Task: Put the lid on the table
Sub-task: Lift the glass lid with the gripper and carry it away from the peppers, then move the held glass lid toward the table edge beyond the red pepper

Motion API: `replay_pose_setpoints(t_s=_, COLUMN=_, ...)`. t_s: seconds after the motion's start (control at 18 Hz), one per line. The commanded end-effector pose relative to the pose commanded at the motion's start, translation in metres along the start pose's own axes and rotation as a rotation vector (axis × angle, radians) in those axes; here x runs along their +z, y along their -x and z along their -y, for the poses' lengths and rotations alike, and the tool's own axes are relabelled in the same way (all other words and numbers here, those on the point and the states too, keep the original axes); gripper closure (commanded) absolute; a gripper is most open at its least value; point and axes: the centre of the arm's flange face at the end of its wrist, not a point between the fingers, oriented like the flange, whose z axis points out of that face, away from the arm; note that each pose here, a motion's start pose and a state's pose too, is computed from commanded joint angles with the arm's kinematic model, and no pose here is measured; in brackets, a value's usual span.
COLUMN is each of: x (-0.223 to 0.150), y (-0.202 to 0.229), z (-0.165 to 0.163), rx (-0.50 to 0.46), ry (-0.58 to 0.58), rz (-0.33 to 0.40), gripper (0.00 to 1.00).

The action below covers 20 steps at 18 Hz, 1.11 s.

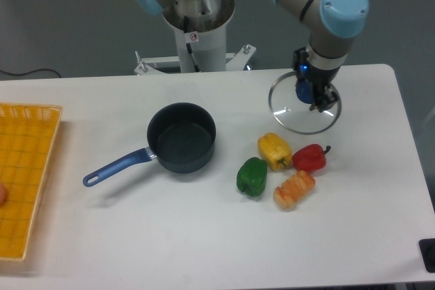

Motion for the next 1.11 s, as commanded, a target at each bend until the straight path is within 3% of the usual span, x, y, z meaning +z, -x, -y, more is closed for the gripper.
replay_pose_setpoints(t_s=0.44, x=0.024, y=0.009, z=-0.039, rx=0.027, ry=0.01, rz=0.008, gripper=0.4)
replay_pose_setpoints(t_s=1.11, x=0.061, y=0.016, z=-0.072, rx=0.023, ry=-0.008, rz=-0.018, gripper=0.4)
